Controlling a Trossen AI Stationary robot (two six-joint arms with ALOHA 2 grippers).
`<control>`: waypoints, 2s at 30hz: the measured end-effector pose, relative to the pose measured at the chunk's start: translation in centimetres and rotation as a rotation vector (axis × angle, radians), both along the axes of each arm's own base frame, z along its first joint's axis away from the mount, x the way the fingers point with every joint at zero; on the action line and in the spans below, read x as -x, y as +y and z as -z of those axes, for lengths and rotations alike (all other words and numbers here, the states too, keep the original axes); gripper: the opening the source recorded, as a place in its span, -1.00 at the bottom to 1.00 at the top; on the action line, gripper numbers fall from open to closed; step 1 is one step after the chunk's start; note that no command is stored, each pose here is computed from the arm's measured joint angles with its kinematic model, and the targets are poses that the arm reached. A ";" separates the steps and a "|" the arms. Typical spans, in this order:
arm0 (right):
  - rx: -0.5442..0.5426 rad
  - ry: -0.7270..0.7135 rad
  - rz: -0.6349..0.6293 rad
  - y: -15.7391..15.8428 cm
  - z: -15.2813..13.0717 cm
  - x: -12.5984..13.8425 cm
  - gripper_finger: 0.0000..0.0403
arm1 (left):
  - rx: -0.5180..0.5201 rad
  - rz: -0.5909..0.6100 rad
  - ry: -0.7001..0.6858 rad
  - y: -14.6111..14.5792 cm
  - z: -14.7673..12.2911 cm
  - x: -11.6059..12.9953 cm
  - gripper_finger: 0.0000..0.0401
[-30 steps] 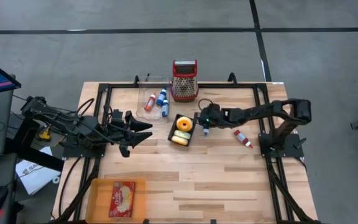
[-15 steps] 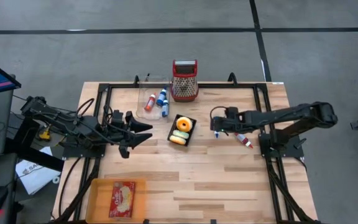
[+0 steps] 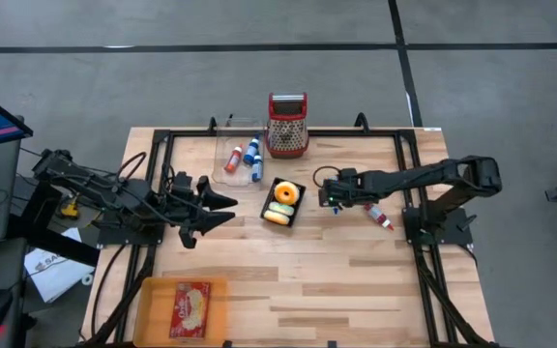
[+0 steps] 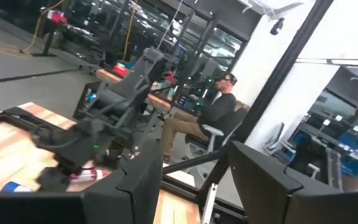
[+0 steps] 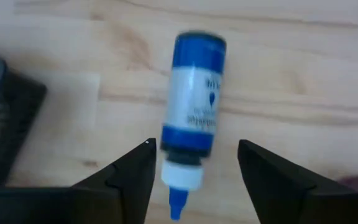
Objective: Pick & Place Food Item
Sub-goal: Put the blue food coloring bottle into the transparent bin
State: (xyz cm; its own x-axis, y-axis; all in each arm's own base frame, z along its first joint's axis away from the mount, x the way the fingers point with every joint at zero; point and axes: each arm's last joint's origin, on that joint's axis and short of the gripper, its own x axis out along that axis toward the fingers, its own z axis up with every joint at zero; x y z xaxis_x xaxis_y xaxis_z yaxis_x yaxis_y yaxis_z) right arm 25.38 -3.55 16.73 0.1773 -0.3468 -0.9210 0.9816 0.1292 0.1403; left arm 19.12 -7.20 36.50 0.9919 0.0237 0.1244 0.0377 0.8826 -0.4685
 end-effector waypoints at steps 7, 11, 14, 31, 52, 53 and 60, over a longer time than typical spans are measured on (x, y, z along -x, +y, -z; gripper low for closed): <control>-0.087 -0.002 -0.020 -1.6 2.1 -1.2 0.16 | 0.004 0.012 -0.012 -0.2 -0.1 0.1 -0.09; -0.120 0.035 -0.020 -1.7 3.6 -1.7 0.11 | 0.009 0.011 -0.022 -0.1 -0.3 0.2 -0.09; -0.127 0.073 -0.020 -1.7 4.3 -1.7 0.05 | 0.011 0.011 -0.027 -0.1 -0.3 0.2 -0.09; -0.010 -0.139 -0.131 1.0 -0.2 -1.8 -0.27 | 0.006 0.009 -0.026 -0.1 -0.3 0.2 -0.09; 0.129 -0.526 -0.418 -0.9 -9.5 -16.9 -0.30 | -0.015 -0.010 0.030 0.0 0.1 0.6 -0.09; 0.113 -0.521 -0.427 -1.8 -9.1 -17.7 -0.30 | -0.013 -0.008 0.024 0.1 0.0 0.8 -0.09; 0.093 -0.546 -0.430 -5.7 -8.1 -21.7 -0.30 | -0.014 -0.001 -0.030 0.6 -1.0 2.3 -0.09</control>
